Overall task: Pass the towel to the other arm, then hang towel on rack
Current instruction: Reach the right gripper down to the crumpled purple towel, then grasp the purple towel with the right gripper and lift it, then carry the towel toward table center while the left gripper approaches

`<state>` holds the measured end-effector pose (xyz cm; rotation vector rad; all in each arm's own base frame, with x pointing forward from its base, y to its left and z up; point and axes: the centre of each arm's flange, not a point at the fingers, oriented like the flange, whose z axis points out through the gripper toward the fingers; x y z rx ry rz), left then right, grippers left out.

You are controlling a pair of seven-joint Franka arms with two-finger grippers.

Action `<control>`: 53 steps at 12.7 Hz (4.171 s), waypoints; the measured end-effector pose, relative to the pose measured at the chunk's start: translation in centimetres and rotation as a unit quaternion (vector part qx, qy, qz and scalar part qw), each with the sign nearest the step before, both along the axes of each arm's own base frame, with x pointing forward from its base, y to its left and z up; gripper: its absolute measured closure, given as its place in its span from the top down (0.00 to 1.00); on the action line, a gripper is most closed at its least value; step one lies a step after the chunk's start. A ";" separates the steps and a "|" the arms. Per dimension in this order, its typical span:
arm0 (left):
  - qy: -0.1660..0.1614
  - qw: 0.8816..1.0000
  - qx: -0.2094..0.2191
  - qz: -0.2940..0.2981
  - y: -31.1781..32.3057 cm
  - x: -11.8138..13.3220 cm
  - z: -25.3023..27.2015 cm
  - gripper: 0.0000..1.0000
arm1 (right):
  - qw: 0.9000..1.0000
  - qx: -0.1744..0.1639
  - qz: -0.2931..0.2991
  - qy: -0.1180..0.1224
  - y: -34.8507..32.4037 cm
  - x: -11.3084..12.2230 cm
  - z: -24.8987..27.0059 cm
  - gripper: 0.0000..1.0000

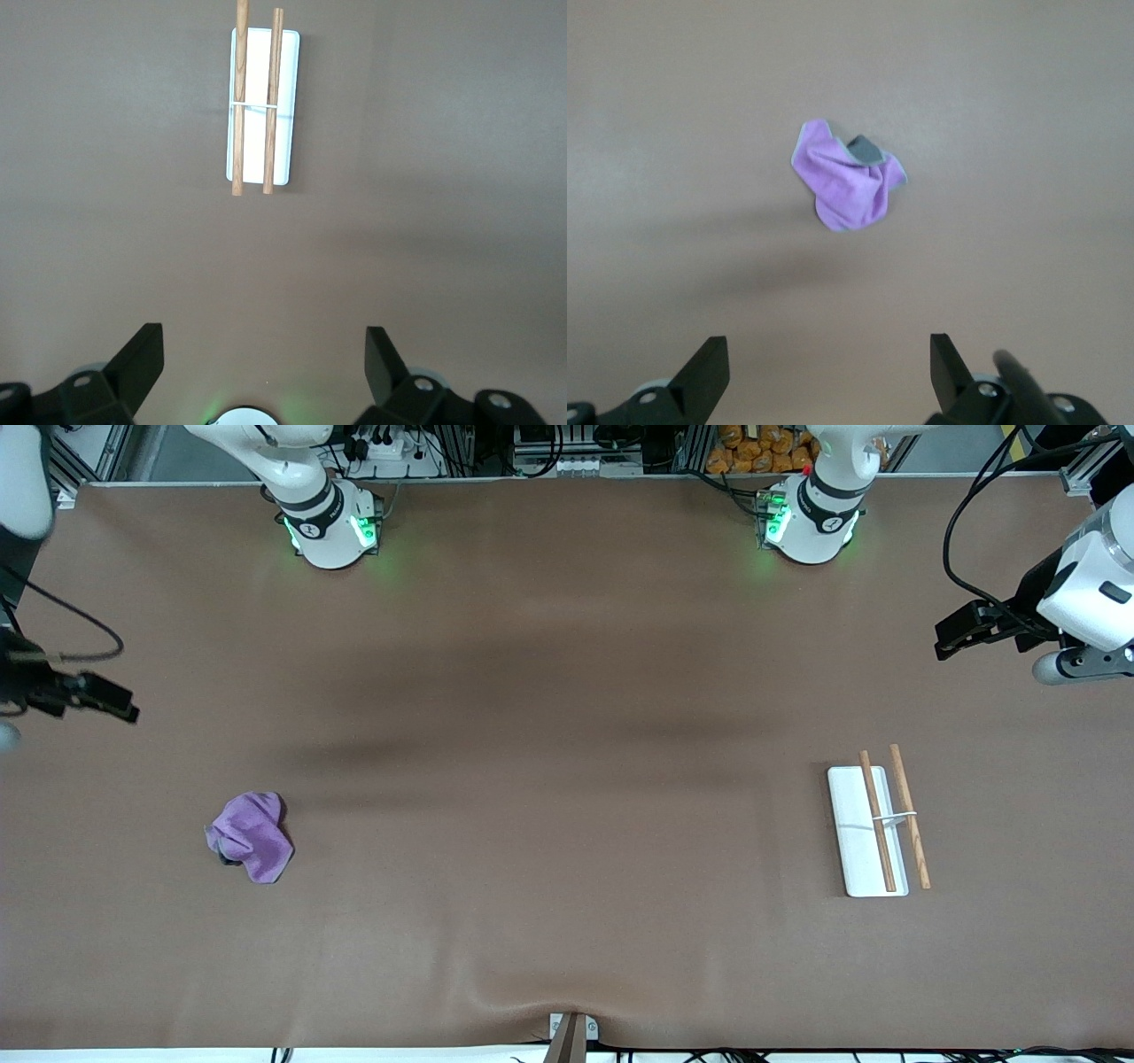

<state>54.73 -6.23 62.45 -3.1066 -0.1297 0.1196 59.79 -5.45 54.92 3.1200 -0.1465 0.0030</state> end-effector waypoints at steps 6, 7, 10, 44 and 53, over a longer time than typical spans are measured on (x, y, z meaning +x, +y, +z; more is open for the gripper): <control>0.003 1.000 0.000 0.001 0.1 0.2 -0.5 1.00 | 0.999 -0.001 0.006 -0.041 0.0 5.8 -9.1 1.00; 0.003 1.000 0.000 0.001 0.1 0.3 -0.6 1.00 | 0.999 -0.001 0.009 -0.049 0.3 6.8 -11.0 1.00; 0.003 1.000 -0.001 0.001 0.1 0.4 -0.9 1.00 | 0.998 0.000 0.021 -0.065 1.7 9.1 -17.1 1.00; 0.003 1.000 -0.001 0.002 0.2 0.7 -2.3 1.00 | 0.996 0.019 -0.068 0.061 6.8 10.2 -14.9 0.02; -0.021 0.999 -0.008 0.024 0.5 3.7 -8.2 1.00 | 0.974 0.029 0.222 -0.026 24.3 9.5 -7.7 0.02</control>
